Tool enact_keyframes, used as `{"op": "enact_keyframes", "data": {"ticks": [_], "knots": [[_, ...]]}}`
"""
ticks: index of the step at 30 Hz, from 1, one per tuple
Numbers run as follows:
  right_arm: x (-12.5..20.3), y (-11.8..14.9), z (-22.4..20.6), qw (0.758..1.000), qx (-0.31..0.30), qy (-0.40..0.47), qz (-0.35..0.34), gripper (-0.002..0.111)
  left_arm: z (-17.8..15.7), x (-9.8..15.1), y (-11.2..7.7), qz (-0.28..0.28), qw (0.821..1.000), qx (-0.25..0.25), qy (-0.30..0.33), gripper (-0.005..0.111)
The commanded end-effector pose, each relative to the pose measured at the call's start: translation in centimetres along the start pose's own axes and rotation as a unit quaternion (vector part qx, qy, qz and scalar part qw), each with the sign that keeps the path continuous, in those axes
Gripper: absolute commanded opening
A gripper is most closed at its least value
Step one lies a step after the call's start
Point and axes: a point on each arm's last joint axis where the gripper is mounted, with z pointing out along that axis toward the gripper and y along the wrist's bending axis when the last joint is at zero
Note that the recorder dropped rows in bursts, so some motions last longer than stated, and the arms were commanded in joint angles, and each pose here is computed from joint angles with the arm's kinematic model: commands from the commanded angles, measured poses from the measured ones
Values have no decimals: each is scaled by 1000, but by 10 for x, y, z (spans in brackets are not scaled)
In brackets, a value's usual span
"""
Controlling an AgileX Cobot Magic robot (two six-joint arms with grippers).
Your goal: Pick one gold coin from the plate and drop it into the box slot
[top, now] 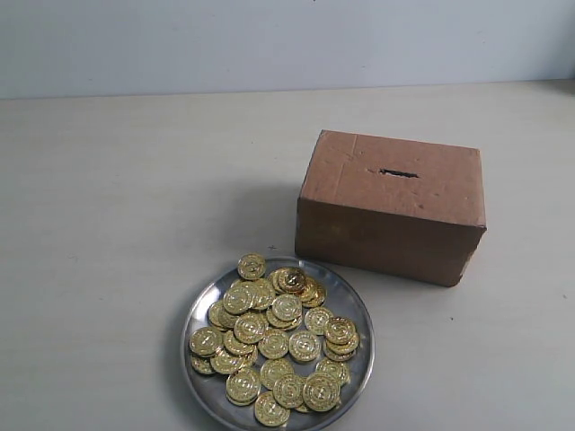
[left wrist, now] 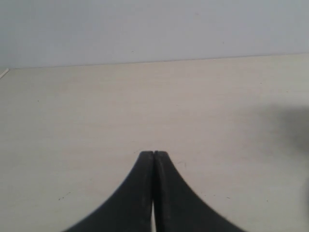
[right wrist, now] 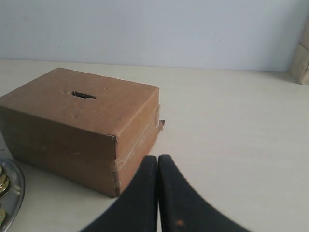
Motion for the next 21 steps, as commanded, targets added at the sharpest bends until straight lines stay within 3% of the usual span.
{"op": "enact_keyframes", "data": {"ticks": [1, 21], "knots": [[0, 0, 0, 1000, -2, -7, 1, 0, 0, 0, 0, -4, 1000, -3, -4, 0], [0, -1, 0, 1000, 12, -7, 5, 0, 0, 2, 0, -4, 1000, 0, 6, 0]]}}
